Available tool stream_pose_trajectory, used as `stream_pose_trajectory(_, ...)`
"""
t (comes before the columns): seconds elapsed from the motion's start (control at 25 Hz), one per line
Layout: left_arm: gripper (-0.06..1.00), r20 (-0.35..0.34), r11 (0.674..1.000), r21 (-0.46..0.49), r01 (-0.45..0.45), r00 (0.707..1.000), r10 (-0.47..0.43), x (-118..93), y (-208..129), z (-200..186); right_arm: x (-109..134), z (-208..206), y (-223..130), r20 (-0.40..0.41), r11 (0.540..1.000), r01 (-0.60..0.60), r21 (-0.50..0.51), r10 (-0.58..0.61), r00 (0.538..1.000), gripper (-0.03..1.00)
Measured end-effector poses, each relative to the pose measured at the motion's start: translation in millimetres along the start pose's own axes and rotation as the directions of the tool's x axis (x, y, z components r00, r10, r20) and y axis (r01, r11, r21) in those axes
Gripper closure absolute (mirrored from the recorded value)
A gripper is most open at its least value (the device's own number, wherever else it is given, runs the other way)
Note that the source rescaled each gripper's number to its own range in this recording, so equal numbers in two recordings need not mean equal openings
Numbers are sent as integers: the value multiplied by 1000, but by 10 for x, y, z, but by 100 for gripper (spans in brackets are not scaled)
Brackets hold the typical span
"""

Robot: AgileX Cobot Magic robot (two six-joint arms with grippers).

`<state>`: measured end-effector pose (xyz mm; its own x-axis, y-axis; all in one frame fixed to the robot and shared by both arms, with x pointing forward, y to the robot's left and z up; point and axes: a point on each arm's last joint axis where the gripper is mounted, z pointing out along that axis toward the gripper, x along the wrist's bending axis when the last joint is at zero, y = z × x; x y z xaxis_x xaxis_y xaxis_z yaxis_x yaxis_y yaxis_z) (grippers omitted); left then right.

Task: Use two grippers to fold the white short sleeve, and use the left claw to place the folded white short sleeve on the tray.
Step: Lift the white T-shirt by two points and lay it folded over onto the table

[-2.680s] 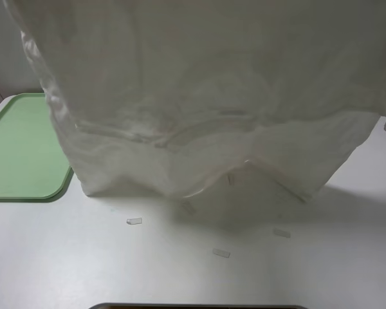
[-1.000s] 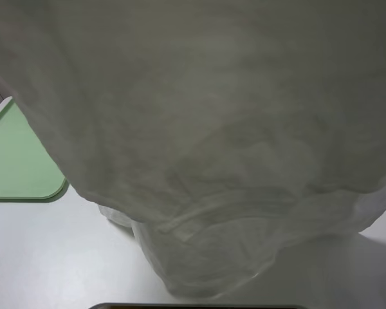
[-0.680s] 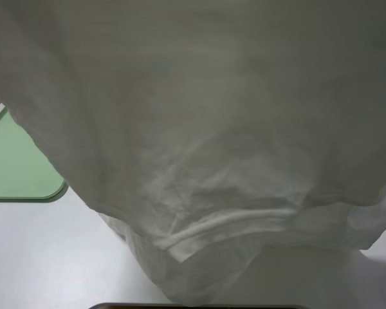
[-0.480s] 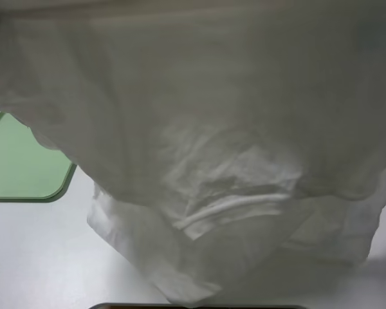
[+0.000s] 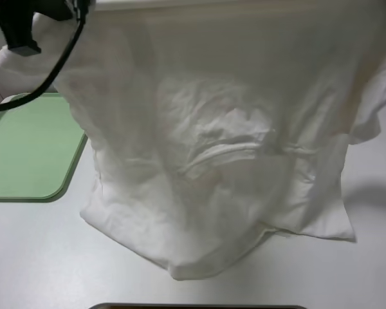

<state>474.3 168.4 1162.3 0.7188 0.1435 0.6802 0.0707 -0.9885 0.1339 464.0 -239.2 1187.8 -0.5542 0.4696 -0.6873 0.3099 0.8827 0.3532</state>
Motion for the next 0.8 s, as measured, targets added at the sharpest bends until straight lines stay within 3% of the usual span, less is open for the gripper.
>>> stream_pose_trajectory(0.12, 94, -50, 999, -14, 33, 998, -34, 157, -12, 347, -149, 444, 7, 24, 997, -76, -20, 76, 997, 97)
stream_pose_trajectory(0.28, 94, -64, 999, -14, 48, 997, -49, 241, -26, 732, -193, 794, 14, 30, 996, -87, -20, 88, 996, 97)
stream_pose_trajectory(0.52, 94, -58, 999, -6, 37, 998, -37, 261, -63, 1404, -145, 1434, 68, 41, 1000, -12, -23, 13, 999, 97)
stream_pose_trajectory(0.8, 94, -59, 999, -13, 36, 998, -37, 240, -107, 1698, -14, 1946, 113, 36, 997, 45, -57, -43, 998, 97)
